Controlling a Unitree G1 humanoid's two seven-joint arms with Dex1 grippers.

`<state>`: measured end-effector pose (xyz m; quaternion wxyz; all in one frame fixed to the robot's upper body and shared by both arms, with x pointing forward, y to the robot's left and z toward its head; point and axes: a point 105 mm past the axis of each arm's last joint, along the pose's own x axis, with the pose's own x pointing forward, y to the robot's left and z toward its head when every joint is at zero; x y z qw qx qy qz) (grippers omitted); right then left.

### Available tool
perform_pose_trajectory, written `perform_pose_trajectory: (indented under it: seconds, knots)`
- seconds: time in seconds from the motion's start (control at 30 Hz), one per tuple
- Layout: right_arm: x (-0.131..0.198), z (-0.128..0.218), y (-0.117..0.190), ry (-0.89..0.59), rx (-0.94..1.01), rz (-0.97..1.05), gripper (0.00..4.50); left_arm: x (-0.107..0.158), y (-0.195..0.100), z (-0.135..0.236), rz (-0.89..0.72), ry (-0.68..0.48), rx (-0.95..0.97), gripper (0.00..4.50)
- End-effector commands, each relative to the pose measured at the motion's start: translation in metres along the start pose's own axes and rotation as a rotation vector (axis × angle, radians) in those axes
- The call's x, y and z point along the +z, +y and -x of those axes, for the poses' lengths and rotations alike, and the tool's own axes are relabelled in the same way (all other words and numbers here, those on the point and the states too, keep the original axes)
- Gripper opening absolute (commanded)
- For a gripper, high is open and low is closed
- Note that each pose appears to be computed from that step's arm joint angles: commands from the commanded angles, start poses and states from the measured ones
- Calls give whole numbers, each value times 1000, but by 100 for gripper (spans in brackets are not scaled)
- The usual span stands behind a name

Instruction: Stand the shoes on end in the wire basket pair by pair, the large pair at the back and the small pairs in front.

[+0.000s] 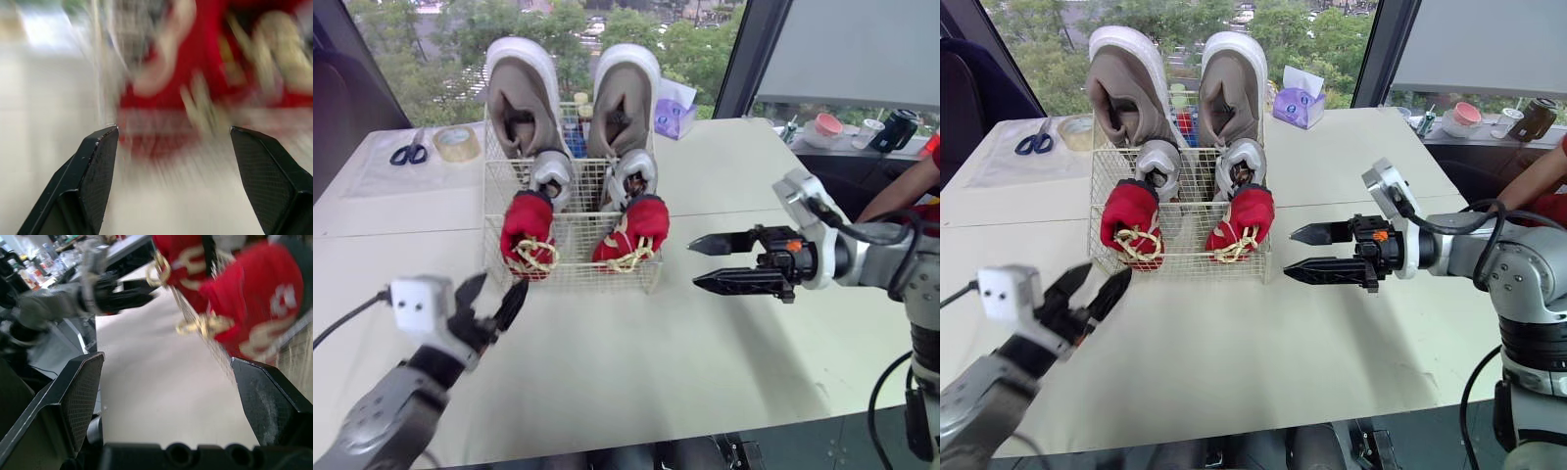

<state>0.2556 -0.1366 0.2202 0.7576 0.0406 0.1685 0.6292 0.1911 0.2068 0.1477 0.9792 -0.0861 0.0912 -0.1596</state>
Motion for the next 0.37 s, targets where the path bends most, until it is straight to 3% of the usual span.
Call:
perform_pose_trajectory:
  seconds: [0.03,0.23,0.37]
  knots:
    - [-10,6,1,10,-38,17,450,1,13,16,-22,61,-40,367]
    - [-32,9,1,31,-78,-24,450,-9,20,20,-40,149,-115,367]
    - [-38,8,3,39,-94,-26,450,-4,20,13,-10,132,-148,367]
